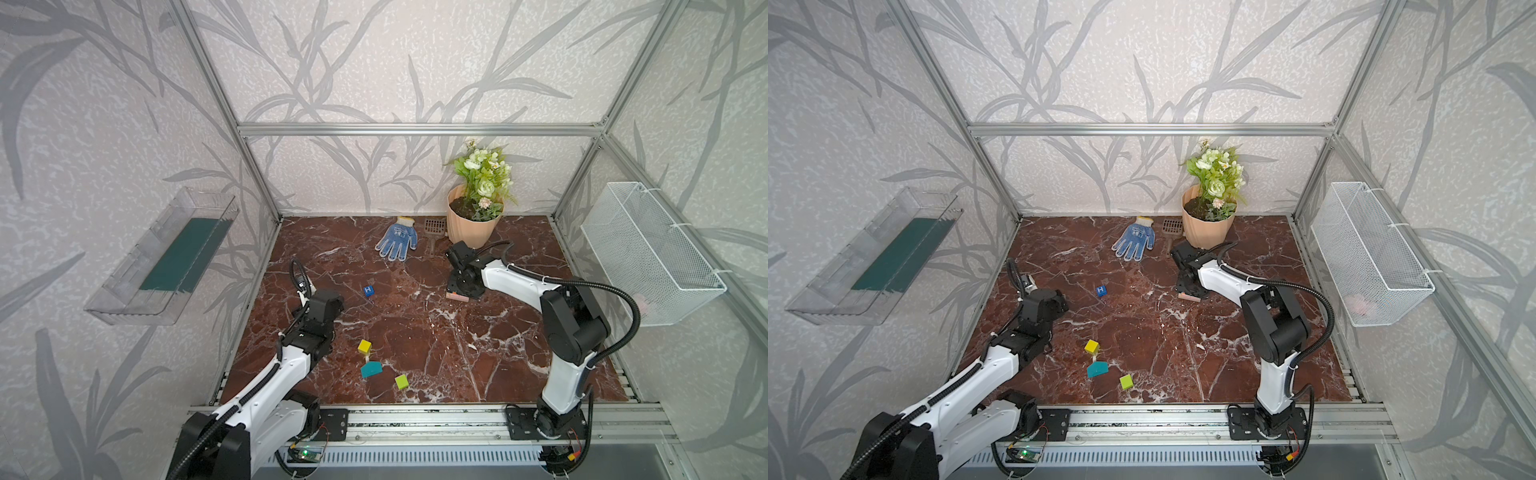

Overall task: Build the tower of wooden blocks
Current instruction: 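Lower the orange block onto the dark pink block on the stack, then open the right gripper and raise it while the left arm reaches toward the stack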

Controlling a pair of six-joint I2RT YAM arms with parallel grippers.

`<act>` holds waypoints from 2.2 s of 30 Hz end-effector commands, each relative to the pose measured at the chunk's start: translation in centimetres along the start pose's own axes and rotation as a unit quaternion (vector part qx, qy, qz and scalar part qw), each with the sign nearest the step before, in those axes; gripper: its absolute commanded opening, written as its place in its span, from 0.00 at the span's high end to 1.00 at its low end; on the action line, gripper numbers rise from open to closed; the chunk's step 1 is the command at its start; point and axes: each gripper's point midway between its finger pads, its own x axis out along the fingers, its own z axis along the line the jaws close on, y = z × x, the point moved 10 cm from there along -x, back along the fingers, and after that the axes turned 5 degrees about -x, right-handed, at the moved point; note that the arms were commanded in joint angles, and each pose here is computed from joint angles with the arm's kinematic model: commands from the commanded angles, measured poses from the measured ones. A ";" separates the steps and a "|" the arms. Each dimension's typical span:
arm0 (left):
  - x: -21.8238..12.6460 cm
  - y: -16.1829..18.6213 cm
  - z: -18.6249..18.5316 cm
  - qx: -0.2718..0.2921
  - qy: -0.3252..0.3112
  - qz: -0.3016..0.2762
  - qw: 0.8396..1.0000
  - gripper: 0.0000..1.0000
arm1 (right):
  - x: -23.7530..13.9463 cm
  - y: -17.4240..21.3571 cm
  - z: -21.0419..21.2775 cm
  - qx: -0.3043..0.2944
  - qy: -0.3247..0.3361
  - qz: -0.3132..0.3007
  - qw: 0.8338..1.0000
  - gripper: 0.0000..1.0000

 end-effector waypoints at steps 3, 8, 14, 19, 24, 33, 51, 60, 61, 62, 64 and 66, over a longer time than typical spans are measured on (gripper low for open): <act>-0.1 -0.1 0.2 -0.001 -0.004 -0.008 1.000 0.16 | 0.5 0.4 -0.4 0.000 0.007 0.010 1.000 0.39; -0.1 0.0 0.3 -0.001 -0.004 -0.007 1.000 0.16 | 0.3 0.4 -0.5 0.002 0.007 0.006 1.000 0.33; -0.1 0.0 0.2 0.000 -0.004 -0.007 1.000 0.16 | 0.1 0.5 -0.6 0.000 0.004 0.001 1.000 0.29; -0.1 0.0 0.3 -0.001 -0.004 -0.008 1.000 0.16 | -0.3 0.5 -0.8 0.000 -0.003 -0.006 1.000 0.27; -0.1 0.0 0.2 -0.001 -0.003 -0.007 1.000 0.16 | -0.7 0.5 -0.8 -0.002 -0.015 -0.010 1.000 0.26; -0.1 -0.1 0.2 -0.001 -0.001 -0.007 1.000 0.16 | -1.0 0.5 -0.3 -0.016 -0.043 -0.012 0.999 0.23; -4.9 2.8 -11.7 0.092 0.301 0.100 0.944 0.27 | -5.3 -0.7 -4.5 0.008 -0.053 -0.080 0.995 0.27; -6.2 6.9 -17.7 0.146 0.388 0.147 0.898 0.28 | -3.2 -4.4 -5.5 -0.021 -0.032 -0.050 0.998 0.35; -6.1 7.4 -18.3 0.152 0.392 0.155 0.894 0.29 | -2.7 -5.0 -5.2 -0.029 -0.035 -0.033 0.998 0.37; -6.1 7.9 -18.9 0.157 0.395 0.163 0.891 0.29 | -2.1 -5.4 -5.0 -0.035 -0.034 -0.017 0.999 0.39; -6.2 8.8 -20.0 0.167 0.399 0.175 0.884 0.30 | -1.1 -6.0 -4.4 -0.047 -0.036 -0.001 0.998 0.43; -6.3 9.7 -21.2 0.175 0.407 0.186 0.877 0.30 | -0.1 -6.4 -4.1 -0.055 -0.034 0.011 0.998 0.46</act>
